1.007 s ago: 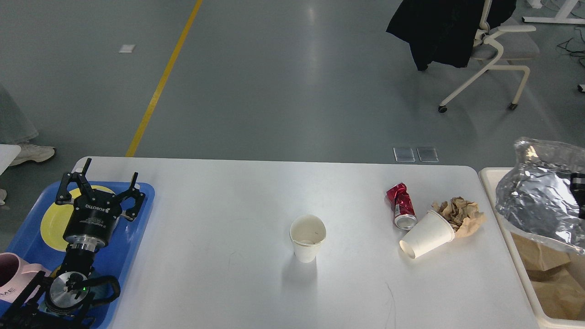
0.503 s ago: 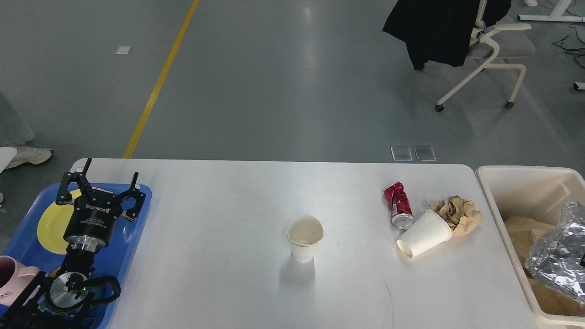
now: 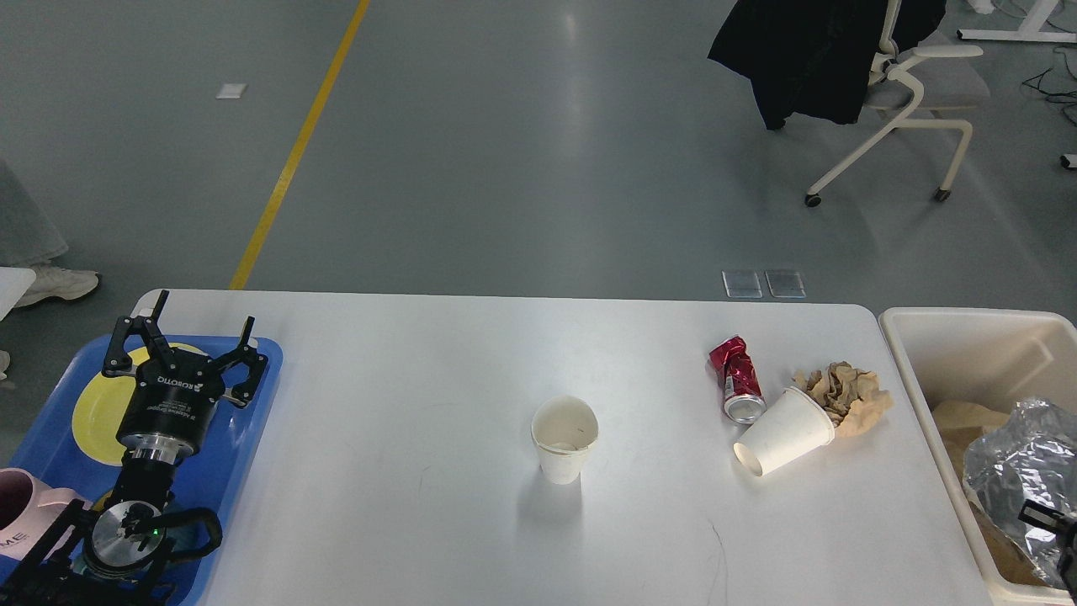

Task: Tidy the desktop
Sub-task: 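Carry the silver foil wrapper into the white bin and release, then move the right gripper over the white paper cup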

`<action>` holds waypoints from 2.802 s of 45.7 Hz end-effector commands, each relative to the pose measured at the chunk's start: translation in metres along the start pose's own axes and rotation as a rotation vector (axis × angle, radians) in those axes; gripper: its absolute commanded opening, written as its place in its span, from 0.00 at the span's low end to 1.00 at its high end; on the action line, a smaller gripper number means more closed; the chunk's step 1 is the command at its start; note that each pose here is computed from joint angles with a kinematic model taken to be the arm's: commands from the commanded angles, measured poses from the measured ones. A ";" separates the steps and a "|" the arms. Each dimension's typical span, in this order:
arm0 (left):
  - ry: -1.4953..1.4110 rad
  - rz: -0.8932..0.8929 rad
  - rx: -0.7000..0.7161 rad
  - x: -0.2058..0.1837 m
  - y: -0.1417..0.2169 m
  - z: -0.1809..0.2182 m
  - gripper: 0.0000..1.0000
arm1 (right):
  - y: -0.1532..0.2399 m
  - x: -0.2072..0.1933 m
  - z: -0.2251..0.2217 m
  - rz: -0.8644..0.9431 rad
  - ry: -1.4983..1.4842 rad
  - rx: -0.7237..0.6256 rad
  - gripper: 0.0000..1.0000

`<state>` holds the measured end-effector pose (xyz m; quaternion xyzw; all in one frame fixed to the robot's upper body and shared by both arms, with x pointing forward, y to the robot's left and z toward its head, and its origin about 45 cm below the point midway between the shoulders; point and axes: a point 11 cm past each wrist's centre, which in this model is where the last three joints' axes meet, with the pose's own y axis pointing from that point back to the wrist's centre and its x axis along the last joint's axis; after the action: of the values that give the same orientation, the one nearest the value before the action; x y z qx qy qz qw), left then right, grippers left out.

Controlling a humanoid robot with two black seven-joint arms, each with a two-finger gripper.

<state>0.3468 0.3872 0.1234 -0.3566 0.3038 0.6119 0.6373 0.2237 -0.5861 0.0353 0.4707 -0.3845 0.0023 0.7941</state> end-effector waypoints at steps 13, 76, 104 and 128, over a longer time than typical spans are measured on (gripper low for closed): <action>-0.001 0.000 0.000 0.000 0.000 0.000 0.96 | -0.001 -0.014 -0.017 -0.019 0.005 0.023 0.00; 0.001 -0.001 0.002 0.000 0.000 0.000 0.96 | 0.163 0.152 -0.106 -0.412 0.412 0.062 1.00; -0.001 0.002 -0.002 0.000 0.000 0.001 0.96 | 0.398 0.158 -0.176 -0.418 0.600 0.366 0.99; 0.000 0.001 0.002 0.001 0.001 -0.001 0.96 | 0.418 0.165 -0.186 -0.404 0.601 0.414 1.00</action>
<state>0.3467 0.3873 0.1231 -0.3559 0.3046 0.6123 0.6369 0.2985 -0.2774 0.3995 0.6644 -0.0289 0.0558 0.7448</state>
